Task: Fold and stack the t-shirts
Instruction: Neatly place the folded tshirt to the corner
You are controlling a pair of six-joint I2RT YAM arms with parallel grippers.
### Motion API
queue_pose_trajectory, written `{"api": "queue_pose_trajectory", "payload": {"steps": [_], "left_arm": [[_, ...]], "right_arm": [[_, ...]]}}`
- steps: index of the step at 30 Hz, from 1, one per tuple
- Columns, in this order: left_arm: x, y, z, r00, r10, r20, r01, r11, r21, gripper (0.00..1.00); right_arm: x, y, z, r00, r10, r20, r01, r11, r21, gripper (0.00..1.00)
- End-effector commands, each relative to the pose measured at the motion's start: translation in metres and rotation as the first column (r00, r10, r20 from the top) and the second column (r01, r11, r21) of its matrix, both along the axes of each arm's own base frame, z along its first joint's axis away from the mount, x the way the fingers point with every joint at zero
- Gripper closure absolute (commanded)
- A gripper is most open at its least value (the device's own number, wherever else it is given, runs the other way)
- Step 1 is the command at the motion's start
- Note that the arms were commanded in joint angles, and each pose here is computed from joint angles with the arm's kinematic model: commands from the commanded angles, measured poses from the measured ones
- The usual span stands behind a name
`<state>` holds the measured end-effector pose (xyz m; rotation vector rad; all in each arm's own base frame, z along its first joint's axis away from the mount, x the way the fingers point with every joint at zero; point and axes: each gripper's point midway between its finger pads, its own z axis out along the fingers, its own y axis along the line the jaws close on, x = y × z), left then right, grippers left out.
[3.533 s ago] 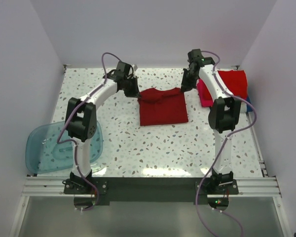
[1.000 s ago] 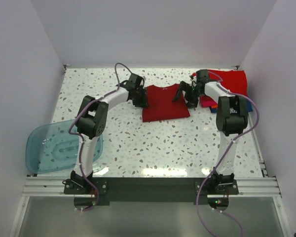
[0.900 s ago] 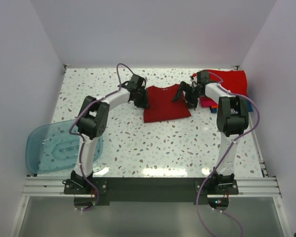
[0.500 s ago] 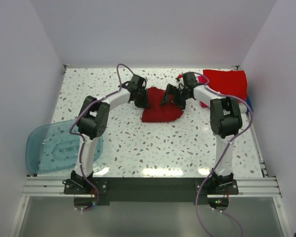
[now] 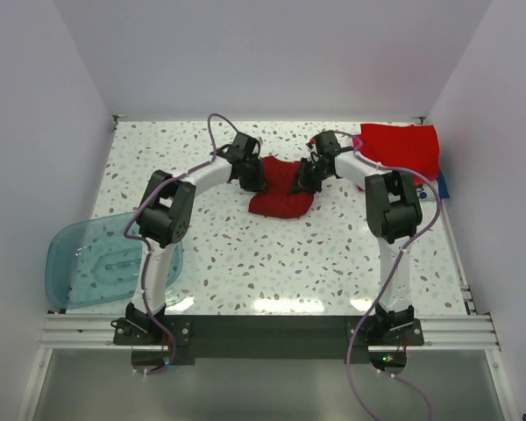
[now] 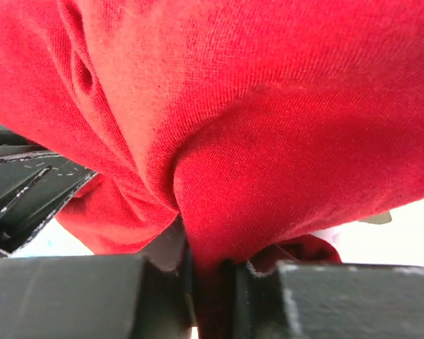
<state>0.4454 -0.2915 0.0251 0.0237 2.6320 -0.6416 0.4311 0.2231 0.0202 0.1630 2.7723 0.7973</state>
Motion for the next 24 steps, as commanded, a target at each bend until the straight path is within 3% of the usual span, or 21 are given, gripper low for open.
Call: {"api": "queue_pose_trajectory", "payload": {"steps": [1,3,12,16,24], "left_arm": [[-0.001,-0.008,-0.006,1.000,-0.011,-0.010,0.011,1.000,-0.019,0.95],[0.001,-0.008,0.000,1.000,-0.014,-0.001,0.014,1.000,-0.023,0.94],[-0.007,0.022,0.021,1.000,-0.002,0.024,0.002,1.000,0.005,0.89],[-0.022,0.045,0.018,1.000,0.009,0.009,-0.009,0.999,0.039,0.89],[-0.047,0.062,0.004,0.999,0.014,-0.031,-0.011,0.997,0.071,0.90]], "right_arm": [[-0.014,-0.019,-0.030,0.996,-0.024,-0.081,0.012,0.990,-0.142,0.95],[-0.011,-0.024,-0.024,0.997,-0.016,-0.070,0.003,0.985,-0.173,1.00],[0.029,-0.060,0.054,0.997,-0.021,0.072,0.036,0.977,-0.212,1.00],[0.054,-0.080,0.103,0.984,0.009,0.180,0.033,0.973,-0.228,1.00],[0.078,-0.118,0.147,0.955,0.036,0.294,0.062,0.947,-0.316,1.00]]}}
